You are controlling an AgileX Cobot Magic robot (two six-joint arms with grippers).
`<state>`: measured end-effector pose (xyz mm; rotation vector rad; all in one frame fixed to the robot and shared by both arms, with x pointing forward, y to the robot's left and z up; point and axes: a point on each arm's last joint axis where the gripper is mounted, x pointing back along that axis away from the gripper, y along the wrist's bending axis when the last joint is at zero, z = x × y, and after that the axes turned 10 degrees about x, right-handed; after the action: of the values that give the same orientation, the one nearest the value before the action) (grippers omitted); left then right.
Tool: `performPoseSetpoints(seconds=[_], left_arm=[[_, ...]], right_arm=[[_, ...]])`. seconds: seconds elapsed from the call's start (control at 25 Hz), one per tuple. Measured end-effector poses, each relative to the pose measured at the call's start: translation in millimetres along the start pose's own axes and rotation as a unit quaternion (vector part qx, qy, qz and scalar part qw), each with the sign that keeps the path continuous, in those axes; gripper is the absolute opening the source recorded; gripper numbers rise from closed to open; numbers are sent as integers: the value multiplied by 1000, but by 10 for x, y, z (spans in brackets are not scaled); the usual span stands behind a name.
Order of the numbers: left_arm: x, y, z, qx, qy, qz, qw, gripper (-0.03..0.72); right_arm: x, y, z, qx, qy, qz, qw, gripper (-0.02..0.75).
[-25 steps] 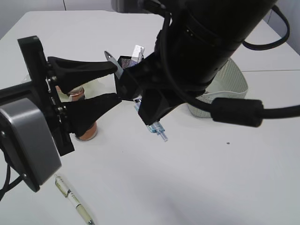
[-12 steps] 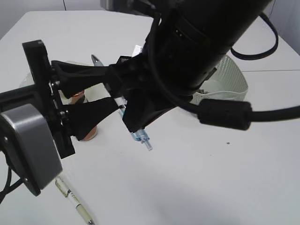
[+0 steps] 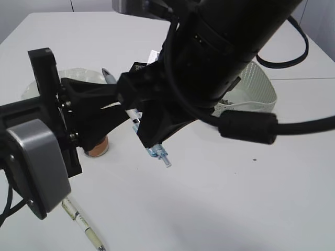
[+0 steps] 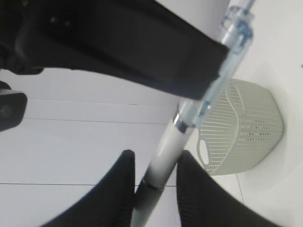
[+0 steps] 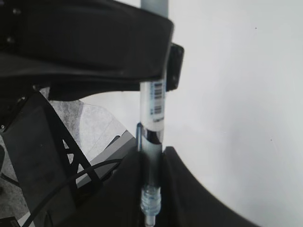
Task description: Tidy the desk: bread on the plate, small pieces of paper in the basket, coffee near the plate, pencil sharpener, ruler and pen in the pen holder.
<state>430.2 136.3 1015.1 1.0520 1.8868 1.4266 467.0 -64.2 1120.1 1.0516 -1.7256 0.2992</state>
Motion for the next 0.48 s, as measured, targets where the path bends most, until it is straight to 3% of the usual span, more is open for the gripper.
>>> performPoseSetpoints(seconds=[0.24,0.48], left_arm=[[-8,-63,39,-9,17,28,999,92],[-4,-74,44,-9,20,33,999,74]], right_arm=[[0,-1,0,0,0,0,1000,72],[2,-7,0,-1,0,0,1000,72]])
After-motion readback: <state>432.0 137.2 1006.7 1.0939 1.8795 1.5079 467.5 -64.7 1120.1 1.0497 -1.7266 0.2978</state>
